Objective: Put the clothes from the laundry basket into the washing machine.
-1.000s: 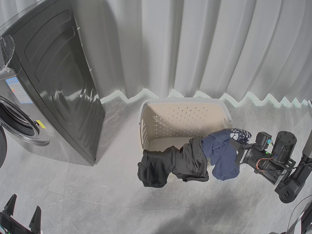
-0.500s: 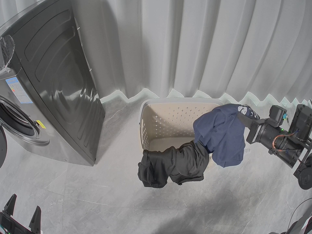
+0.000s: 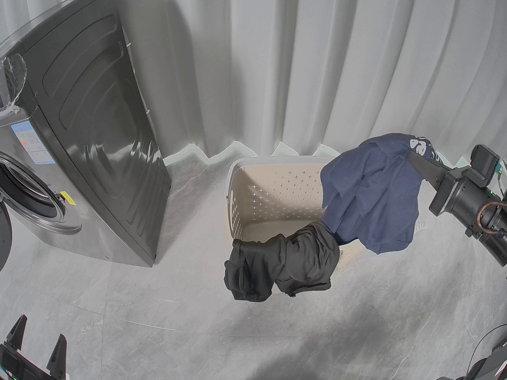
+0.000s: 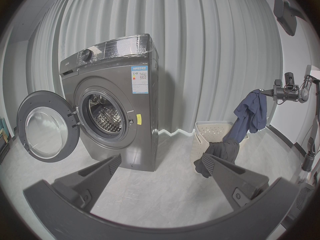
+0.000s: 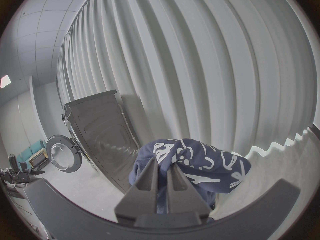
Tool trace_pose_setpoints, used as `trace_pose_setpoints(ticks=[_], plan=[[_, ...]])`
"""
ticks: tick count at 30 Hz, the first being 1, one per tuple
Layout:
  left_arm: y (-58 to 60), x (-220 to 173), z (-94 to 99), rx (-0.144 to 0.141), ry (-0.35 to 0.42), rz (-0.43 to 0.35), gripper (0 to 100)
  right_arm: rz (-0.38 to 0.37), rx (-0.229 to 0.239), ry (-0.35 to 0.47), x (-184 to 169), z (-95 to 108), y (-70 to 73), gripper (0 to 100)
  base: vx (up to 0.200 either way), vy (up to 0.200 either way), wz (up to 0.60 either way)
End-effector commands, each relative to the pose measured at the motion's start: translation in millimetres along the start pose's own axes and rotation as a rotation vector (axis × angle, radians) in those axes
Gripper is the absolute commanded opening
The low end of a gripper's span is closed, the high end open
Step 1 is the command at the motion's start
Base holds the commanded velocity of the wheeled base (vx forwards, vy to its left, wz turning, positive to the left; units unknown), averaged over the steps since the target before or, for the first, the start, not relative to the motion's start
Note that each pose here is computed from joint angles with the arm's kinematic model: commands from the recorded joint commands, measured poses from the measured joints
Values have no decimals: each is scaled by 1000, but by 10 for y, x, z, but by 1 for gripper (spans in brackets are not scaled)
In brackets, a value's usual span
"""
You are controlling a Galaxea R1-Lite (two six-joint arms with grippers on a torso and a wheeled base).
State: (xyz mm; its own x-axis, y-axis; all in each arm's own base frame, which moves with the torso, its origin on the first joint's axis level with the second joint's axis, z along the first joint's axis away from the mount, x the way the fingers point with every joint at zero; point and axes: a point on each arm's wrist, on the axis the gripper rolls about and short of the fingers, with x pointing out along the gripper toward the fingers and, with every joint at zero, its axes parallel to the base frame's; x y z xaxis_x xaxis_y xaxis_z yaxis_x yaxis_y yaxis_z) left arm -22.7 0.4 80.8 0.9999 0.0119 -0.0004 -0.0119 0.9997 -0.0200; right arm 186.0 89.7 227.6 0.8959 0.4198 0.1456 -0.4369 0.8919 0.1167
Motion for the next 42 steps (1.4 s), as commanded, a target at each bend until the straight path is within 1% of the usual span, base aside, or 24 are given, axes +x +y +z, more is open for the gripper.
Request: trace_pose_setpoints(ticks=[1, 4, 6, 9, 13, 23, 29, 34, 35, 42], plan=[[1, -1, -48, 0, 0, 0, 100, -15, -5, -43, -131, 125, 9, 0, -200, 0, 0], [1, -1, -48, 0, 0, 0, 100, -26, -16, -36, -141, 107, 2, 0, -200, 0, 0], [1, -1, -48, -1, 0, 2, 100, -29, -26, -38, -141, 109, -4, 0, 0, 0, 0], [1, -1, -48, 0, 0, 0, 100, -28, -26, -38, -141, 109, -3, 0, 0, 0, 0], [1, -2, -46, 0, 0, -1, 100, -18, -27, -62, -168, 154, 11, 0, 0, 0, 0], [-1, -2, -46, -1, 0, -10, 100, -15, -28, -47, -165, 129, 12, 0, 0, 200, 0], [-1, -2, -46, -1, 0, -10, 100, -3, -27, -71, -157, 171, 21, 0, 0, 200, 0], [-1, -2, -46, -1, 0, -10, 100, 24, -22, -96, -149, 222, 69, 0, 0, 200, 0], [-1, -2, -46, -1, 0, -10, 100, 38, -18, -106, -153, 229, 93, 0, 0, 200, 0], [-1, -2, -46, -1, 0, -10, 100, 65, -15, -102, -157, 211, 128, 0, 0, 200, 0]])
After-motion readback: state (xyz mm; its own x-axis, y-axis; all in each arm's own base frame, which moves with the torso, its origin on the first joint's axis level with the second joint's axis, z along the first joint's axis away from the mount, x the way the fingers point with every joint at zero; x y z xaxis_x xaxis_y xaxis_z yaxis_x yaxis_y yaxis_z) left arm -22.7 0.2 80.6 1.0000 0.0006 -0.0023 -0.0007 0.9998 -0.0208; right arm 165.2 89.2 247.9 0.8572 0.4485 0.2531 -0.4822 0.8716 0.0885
